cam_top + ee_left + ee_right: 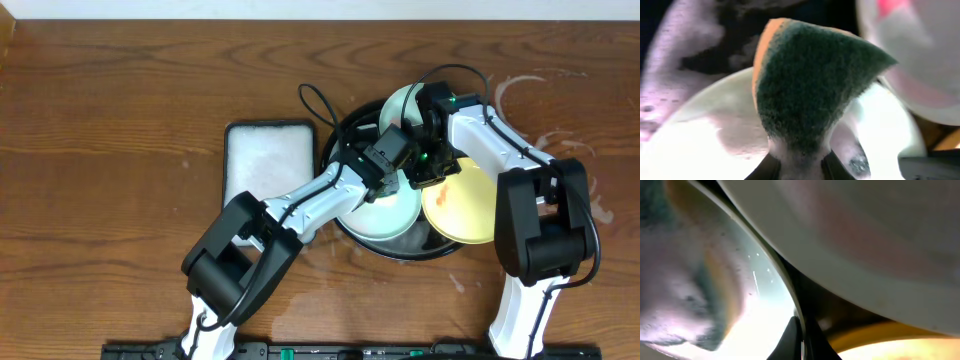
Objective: Clean dirty plates on tray and stack at the side
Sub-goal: 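Continue wiping the green plate surface with the left-held sponge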
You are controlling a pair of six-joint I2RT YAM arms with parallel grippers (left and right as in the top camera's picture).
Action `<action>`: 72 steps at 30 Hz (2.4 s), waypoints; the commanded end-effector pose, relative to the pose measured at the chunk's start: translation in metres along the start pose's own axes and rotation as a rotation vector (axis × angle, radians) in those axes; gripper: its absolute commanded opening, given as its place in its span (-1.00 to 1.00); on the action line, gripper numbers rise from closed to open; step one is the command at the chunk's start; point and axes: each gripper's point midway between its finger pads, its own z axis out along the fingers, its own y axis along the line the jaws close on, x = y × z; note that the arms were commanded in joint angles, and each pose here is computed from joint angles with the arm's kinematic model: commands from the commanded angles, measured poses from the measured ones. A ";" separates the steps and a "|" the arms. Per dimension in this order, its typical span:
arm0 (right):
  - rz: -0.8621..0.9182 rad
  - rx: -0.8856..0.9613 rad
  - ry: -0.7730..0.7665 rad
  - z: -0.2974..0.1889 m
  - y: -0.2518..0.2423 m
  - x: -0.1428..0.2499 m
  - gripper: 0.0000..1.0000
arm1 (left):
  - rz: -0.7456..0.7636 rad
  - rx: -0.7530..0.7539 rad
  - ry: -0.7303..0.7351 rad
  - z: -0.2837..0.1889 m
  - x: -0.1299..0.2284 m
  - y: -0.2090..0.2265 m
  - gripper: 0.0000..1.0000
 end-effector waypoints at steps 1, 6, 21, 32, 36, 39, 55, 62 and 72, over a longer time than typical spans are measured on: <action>-0.005 0.037 0.044 0.010 -0.008 0.010 -0.97 | 0.042 -0.173 -0.008 0.010 0.002 0.044 -0.84; -0.006 0.037 0.044 0.010 -0.008 0.010 -0.97 | 0.067 -0.356 -0.066 0.003 -0.018 0.090 -0.85; -0.006 0.037 0.042 0.010 -0.008 0.009 -0.97 | -0.011 -0.338 -0.012 0.004 -0.011 0.094 -0.84; -0.006 0.037 0.039 0.010 -0.008 0.009 -0.97 | -0.036 -0.206 0.233 0.004 0.041 0.067 -0.85; -0.007 0.037 0.036 0.010 -0.009 0.008 -0.97 | -0.030 -0.230 0.274 0.000 0.050 0.073 -0.84; -0.007 0.037 0.036 0.010 -0.009 0.008 -0.98 | -0.036 -0.211 0.305 -0.001 0.056 0.070 -0.84; 0.057 0.040 0.004 0.010 -0.009 0.001 -0.97 | -0.044 -0.103 0.181 -0.015 -0.010 0.066 -0.85; 0.093 0.040 -0.010 0.010 -0.009 -0.003 -0.97 | -0.006 0.043 0.176 -0.052 -0.013 0.036 -0.85; 0.107 0.040 -0.010 0.010 -0.009 -0.003 -0.97 | 0.044 0.008 0.240 -0.039 0.037 0.023 -0.85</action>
